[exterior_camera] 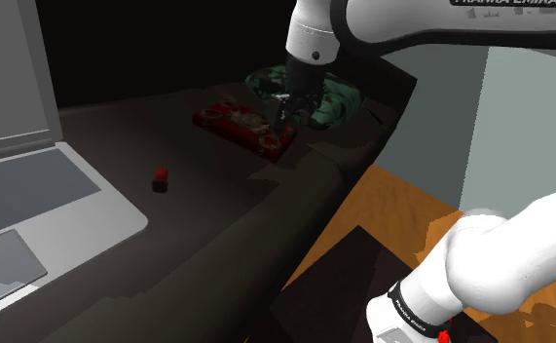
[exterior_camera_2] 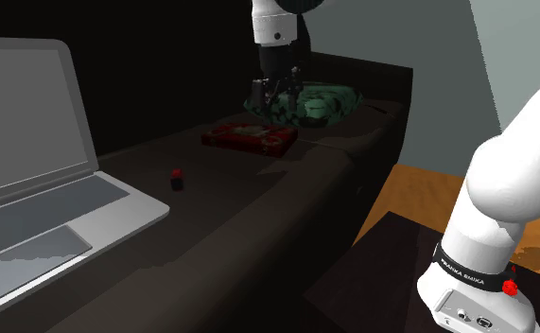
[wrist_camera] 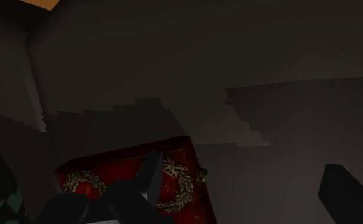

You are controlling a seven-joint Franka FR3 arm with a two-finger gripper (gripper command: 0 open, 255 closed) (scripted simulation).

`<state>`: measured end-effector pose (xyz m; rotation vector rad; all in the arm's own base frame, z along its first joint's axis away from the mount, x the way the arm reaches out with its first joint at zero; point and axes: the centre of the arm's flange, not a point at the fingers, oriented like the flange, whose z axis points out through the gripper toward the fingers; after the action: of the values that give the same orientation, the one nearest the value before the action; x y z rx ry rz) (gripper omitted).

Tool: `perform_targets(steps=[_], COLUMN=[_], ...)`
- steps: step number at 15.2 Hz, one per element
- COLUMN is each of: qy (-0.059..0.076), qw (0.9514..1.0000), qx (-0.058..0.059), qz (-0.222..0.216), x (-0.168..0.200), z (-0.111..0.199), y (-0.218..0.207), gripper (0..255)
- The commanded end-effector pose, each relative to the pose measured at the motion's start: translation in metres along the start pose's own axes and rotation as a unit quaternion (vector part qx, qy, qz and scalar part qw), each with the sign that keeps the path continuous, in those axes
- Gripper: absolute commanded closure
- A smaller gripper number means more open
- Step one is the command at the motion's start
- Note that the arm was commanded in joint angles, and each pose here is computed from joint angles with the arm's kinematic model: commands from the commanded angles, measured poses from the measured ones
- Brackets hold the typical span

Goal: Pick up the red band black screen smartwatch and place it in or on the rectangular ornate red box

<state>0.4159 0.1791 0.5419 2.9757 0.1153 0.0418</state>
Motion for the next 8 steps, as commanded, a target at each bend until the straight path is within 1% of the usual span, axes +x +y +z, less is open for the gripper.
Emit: perform_targets(steps=[1,8], qy=[-0.005,-0.021], qw=[1.0000,0.9990], qx=[-0.002,-0.010], qz=[-0.008,-0.038], x=[0.016,0.061], z=[0.003,0.014], y=[-0.025,-0.111], gripper=[0,0])
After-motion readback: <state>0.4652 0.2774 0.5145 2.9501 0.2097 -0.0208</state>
